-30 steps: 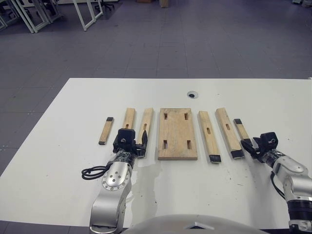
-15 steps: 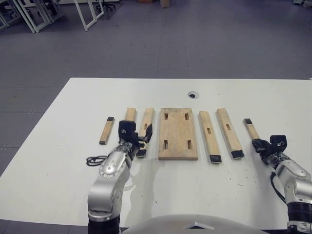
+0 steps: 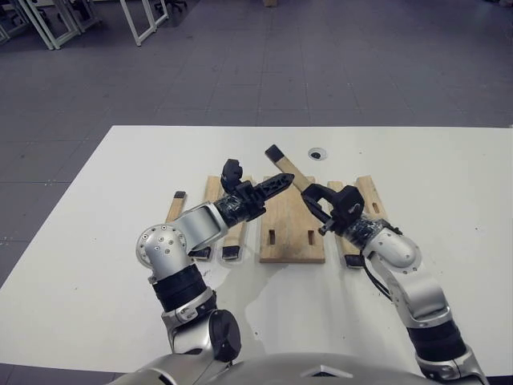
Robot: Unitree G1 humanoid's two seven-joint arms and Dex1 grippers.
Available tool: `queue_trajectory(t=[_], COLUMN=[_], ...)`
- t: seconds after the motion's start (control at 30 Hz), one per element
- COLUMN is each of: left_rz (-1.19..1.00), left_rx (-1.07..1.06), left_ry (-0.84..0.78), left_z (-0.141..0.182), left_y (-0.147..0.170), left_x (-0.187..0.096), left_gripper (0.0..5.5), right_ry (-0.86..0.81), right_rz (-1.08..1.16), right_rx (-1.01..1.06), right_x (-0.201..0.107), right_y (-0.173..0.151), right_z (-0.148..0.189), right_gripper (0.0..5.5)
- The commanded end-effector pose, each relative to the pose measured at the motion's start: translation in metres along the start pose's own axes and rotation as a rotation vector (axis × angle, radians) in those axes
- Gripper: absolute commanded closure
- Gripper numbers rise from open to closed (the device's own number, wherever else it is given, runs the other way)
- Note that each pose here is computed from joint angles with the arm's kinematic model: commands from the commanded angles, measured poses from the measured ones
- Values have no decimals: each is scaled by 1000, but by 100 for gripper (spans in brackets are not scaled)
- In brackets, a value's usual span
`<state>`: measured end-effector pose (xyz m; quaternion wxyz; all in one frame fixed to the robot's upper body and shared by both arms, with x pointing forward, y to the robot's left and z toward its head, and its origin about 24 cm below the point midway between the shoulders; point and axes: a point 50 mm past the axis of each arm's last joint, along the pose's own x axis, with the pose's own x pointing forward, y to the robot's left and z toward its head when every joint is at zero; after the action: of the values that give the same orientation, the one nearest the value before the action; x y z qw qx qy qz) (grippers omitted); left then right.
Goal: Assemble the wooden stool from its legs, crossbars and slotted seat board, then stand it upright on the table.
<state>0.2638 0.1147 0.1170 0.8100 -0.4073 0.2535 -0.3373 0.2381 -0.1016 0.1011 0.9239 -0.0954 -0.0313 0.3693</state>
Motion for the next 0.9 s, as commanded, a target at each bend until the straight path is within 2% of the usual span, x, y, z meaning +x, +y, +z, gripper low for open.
queue_trajectory(t=[0.03,0.17,0.3,0.9], left_rz=[-2,52,58,20], left_rx=[-16,-31,-63,-68], left_ry=[-6,-71,-108,-116], left_z=[1,14,21,29], left_y=[0,8,10,4], left_x=[5,7,7,5], left_gripper=[176,176,176,477], right_ry=[-8,14,40,63], right_rz=[31,87,94,19], right_rx=[-9,33,53,54], right_x=[3,-3,-7,-9], right_y=[5,24,30,17], right_z=[6,2,-4,-9], right_gripper=[423,423,423,423])
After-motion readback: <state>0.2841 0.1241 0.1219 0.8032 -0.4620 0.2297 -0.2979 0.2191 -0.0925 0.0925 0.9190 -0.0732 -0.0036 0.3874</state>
